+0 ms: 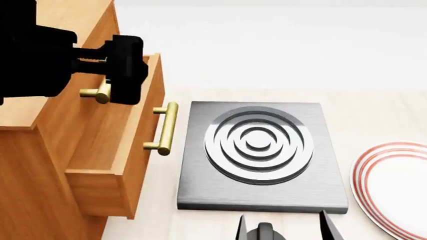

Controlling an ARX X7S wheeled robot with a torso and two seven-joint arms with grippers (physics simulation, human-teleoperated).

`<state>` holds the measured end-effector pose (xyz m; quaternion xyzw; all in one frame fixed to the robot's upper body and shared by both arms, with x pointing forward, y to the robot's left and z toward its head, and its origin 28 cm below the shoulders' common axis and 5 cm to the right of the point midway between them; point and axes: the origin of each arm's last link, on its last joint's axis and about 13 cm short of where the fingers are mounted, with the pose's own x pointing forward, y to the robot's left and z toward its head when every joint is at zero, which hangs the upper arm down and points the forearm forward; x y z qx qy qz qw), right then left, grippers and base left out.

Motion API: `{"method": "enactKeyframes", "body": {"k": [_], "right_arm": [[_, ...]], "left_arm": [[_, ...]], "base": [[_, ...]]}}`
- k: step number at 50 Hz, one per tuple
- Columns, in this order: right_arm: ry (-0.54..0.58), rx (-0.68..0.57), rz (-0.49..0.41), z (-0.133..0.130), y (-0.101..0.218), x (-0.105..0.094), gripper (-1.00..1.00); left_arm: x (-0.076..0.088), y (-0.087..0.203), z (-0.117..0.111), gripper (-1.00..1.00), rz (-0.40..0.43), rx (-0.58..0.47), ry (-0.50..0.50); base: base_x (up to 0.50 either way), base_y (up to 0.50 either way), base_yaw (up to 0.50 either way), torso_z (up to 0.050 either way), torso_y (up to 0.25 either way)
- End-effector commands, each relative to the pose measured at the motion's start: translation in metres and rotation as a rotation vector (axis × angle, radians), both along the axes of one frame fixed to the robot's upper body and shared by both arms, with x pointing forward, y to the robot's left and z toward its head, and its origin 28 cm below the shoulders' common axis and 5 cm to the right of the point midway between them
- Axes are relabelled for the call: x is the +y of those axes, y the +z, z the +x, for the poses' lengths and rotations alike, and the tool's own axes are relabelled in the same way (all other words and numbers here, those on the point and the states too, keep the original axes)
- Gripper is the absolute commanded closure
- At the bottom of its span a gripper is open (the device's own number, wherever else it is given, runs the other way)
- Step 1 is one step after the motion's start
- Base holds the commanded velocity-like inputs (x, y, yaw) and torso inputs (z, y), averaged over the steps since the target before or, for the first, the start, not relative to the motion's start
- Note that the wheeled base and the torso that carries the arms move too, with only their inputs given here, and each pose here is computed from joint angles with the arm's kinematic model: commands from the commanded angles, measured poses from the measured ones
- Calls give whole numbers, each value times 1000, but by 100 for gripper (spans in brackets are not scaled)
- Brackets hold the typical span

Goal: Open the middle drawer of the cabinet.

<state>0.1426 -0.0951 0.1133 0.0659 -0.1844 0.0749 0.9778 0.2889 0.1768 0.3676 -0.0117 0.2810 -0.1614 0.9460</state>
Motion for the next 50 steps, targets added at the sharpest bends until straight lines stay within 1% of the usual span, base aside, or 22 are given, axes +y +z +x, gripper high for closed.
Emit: {"method": "enactKeyframes", "body": {"k": [1,2,3,4,8,12,19,22,23,30,50], "right_arm": [[1,2,-3,0,0,1,-100],[2,1,-2,0,0,1,-100],[2,2,-3,0,0,1,-100],[1,2,-3,0,-1,1,-100],[1,1,-3,0,0,0,-100],[1,2,-3,0,0,1,-100],[3,3,-4,0,0,1,-100],[3,3,-4,0,0,1,-100],[3,3,-4,0,0,1,-100],[2,4,-4,1,-1,1,-100],[1,6,-5,1,-1,1,-100]], "left_arm": [[3,-3,3,-100,-32,65,-3],[2,-3,3,-100,-41,65,-5],[2,-2,2,-100,-68,62,-28],[2,-2,2,-100,-50,62,-19],[2,-5,4,-100,-57,61,-29],[4,-1,5,-100,-97,65,-29],[5,-1,7,-100,-129,85,-17],[5,-1,10,-100,-165,96,6],[6,-1,13,-100,-197,97,28],[7,-18,23,-100,-198,130,81],[5,-38,24,-100,-151,162,69]], "base": [[0,0,0,0,0],[0,0,0,0,0],[0,0,0,0,0],[0,0,0,0,0],[0,0,0,0,0],[0,0,0,0,0],[0,0,0,0,0],[0,0,0,0,0],[0,0,0,0,0],[0,0,0,0,0],[0,0,0,0,0]]}}
